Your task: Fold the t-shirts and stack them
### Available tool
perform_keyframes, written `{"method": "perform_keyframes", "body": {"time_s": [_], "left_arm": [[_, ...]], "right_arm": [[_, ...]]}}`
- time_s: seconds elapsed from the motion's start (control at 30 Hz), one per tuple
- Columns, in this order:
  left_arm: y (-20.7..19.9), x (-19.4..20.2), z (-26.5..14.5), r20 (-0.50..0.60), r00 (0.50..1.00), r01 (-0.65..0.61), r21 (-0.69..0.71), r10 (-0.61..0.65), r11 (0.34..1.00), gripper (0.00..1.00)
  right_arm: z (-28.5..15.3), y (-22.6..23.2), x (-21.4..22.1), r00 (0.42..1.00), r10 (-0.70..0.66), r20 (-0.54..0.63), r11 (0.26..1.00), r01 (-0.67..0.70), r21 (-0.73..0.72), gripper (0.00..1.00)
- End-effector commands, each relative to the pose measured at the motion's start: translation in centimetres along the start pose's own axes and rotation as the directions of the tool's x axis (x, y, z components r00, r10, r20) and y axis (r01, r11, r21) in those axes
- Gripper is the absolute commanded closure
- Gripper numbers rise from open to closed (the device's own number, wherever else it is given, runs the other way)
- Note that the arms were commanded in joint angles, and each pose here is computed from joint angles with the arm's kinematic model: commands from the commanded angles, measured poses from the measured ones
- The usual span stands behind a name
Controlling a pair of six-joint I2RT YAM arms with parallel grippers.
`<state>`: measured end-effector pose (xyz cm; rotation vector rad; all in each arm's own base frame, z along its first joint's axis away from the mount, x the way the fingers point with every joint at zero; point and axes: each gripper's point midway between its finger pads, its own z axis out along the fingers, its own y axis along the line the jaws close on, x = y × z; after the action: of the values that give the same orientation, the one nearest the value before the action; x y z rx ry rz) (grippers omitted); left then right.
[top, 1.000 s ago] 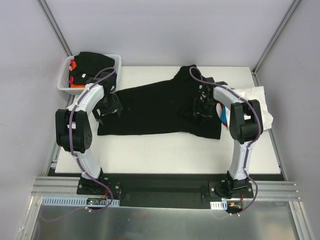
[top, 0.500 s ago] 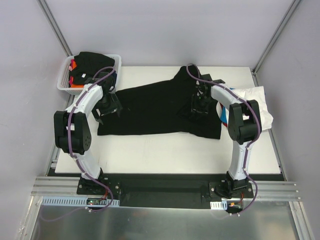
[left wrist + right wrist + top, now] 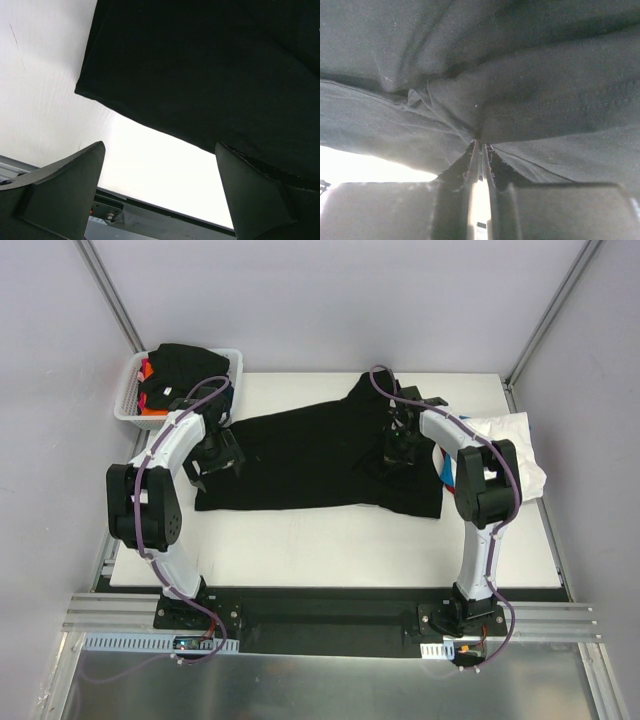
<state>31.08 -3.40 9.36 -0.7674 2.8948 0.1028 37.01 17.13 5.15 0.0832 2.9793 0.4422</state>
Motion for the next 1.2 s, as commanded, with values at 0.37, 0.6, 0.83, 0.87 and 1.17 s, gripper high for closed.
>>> {"method": "perform_keyframes", "body": {"time_s": [0.37,0.6,0.83,0.87,1.17], "left_arm": [[0.6,0.3,-1.4,0.037,0.999,0.002,0.004,-0.002,1.0,0.07],[0.6,0.4,-1.6,0.037,0.999,0.006,0.01,-0.006,1.0,0.07],[0.8,0.7,-1.6,0.029,1.0,0.006,0.007,-0.006,1.0,0.07],[0.7,0.7,-1.6,0.029,1.0,0.005,0.008,-0.005,1.0,0.07],[-0.8,0.6,-1.3,0.013,1.0,0.009,0.027,-0.009,1.0,0.07]], "right_arm": [[-2.5,1.4,-3.9,0.994,-0.049,0.093,0.999,0.049,0.009,0.99],[-1.8,0.9,-6.4,0.994,-0.034,0.1,0.999,0.032,0.018,0.99],[-0.3,0.6,-8.0,0.994,-0.028,0.106,1.0,0.027,0.01,0.71],[-0.4,0.6,-8.3,0.993,-0.027,0.115,1.0,0.026,0.008,0.67],[-5.9,-2.0,-8.0,0.971,-0.049,0.233,0.998,0.038,0.051,0.54]]}}
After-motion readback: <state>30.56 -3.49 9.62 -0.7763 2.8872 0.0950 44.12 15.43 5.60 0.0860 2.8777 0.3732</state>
